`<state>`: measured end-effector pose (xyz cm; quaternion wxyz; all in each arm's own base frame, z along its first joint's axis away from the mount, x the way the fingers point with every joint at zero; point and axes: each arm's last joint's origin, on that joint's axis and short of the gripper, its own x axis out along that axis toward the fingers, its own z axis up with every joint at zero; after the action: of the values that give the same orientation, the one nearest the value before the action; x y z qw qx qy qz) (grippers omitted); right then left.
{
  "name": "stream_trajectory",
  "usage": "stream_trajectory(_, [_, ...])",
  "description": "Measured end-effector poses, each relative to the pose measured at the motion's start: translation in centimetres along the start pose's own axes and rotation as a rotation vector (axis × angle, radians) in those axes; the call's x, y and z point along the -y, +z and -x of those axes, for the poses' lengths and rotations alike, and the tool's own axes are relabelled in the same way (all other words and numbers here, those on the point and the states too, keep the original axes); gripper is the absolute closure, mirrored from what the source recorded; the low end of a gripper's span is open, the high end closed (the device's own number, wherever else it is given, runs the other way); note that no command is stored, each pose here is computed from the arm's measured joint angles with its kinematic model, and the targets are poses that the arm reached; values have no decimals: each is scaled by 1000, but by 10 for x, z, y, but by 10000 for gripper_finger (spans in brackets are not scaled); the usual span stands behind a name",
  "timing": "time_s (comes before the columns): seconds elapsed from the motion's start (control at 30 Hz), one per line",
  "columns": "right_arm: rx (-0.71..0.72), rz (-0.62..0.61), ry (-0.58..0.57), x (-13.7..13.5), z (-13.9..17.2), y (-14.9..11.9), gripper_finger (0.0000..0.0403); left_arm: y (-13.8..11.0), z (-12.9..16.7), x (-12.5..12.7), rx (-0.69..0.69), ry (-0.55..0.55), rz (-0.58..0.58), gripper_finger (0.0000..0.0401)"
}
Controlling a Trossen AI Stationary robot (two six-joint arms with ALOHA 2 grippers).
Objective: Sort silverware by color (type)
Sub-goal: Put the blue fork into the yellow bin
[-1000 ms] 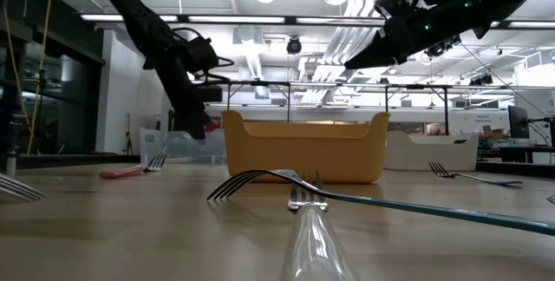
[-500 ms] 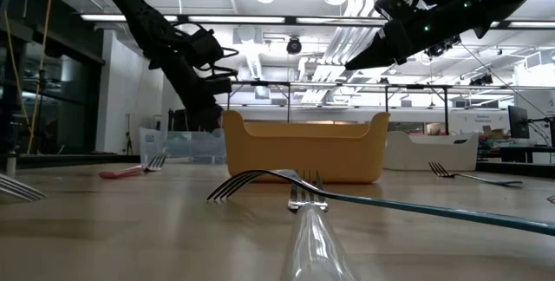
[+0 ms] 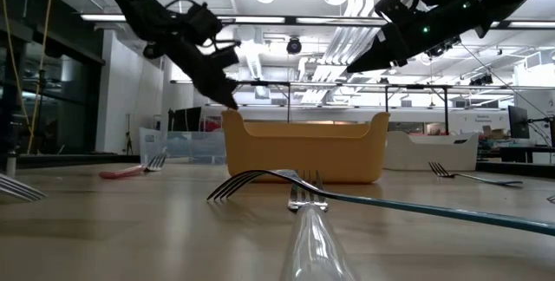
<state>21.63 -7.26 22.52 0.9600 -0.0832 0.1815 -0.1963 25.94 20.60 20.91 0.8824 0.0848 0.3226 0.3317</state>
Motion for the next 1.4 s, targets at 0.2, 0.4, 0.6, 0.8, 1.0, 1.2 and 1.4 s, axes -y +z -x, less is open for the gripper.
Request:
stream_trajectory(0.2, [-19,-2,4,0,0,-2,402,18,20,10,86,-24,29,400])
stream_trajectory(0.4, [-25,-18,9,-1,0,-2,402,22,26,31,232,-95,97,400])
stream_trajectory(0.6, [-23,-32,29,-6,1,-2,402,12,32,53,376,-181,137,400])
stream_trajectory(0.8, [-38,-23,103,-25,-1,-3,402,-1,41,81,395,-276,110,400])
stream_trajectory(1.0, [-53,-9,84,-47,-1,-3,402,-7,54,105,469,-343,88,400])
stream_trajectory(1.2, [-51,-41,83,-70,8,-2,402,-14,64,120,519,-388,77,401])
stream_trajectory(1.4, [-56,-68,76,-89,18,-2,402,-14,71,132,534,-433,79,401])
